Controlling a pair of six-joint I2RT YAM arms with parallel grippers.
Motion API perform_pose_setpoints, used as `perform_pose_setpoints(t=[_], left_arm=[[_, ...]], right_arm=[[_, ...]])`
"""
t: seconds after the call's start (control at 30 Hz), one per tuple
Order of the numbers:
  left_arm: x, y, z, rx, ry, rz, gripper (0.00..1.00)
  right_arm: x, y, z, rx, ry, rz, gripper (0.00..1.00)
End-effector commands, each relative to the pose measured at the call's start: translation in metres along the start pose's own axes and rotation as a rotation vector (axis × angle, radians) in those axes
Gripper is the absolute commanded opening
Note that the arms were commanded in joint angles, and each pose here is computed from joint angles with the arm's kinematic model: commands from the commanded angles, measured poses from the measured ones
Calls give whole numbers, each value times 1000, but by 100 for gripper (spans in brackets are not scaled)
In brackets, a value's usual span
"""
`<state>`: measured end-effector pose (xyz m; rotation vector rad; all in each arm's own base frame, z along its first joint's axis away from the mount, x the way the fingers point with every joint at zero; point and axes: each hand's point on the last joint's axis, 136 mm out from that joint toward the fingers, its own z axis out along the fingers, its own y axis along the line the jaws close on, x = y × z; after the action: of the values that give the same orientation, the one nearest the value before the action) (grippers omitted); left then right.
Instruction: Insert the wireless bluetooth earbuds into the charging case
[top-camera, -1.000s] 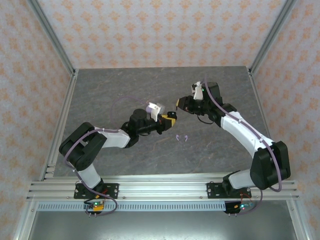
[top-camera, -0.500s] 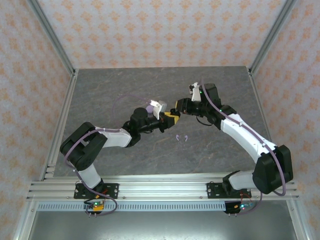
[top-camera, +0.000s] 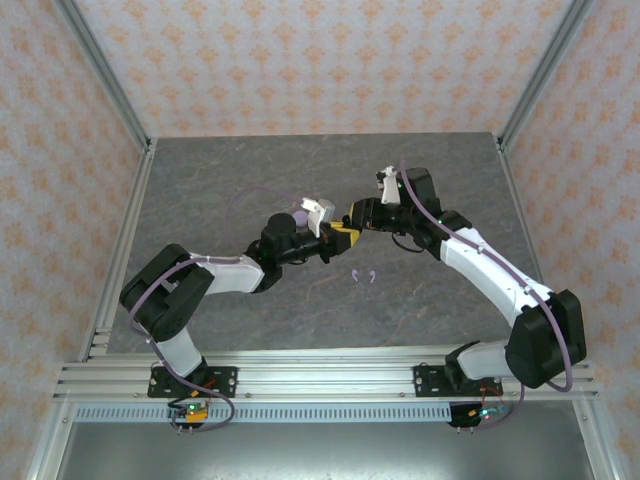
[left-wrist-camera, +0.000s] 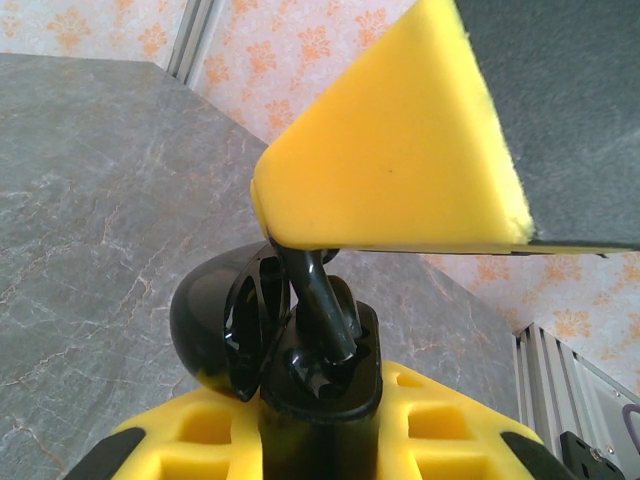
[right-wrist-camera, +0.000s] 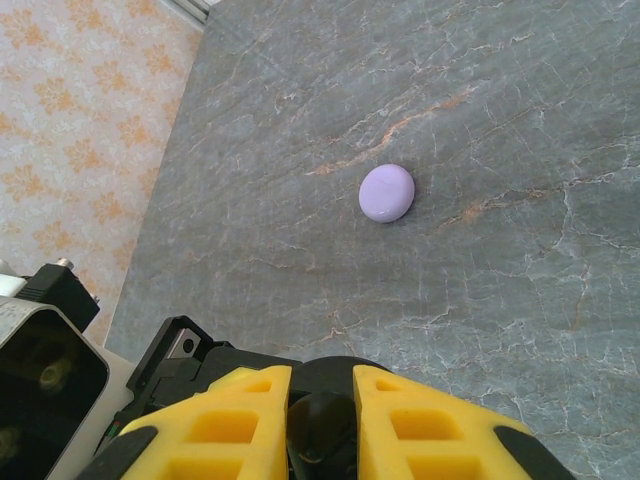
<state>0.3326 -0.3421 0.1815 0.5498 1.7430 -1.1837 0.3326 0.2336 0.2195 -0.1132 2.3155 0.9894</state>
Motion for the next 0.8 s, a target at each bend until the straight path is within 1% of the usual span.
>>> perform_pose_setpoints(t=[0.0, 0.63, 0.77], left_arm=[[-22, -12, 3, 25, -46, 10, 19], [-31, -10, 4, 1, -58, -13, 20], [-31, -12, 4, 10, -56, -5, 19]], right_arm=[[-4, 7, -6, -3, -19, -35, 21], [3, 6, -11, 11, -1, -62, 21], [6, 9, -11, 2, 17, -72, 25]])
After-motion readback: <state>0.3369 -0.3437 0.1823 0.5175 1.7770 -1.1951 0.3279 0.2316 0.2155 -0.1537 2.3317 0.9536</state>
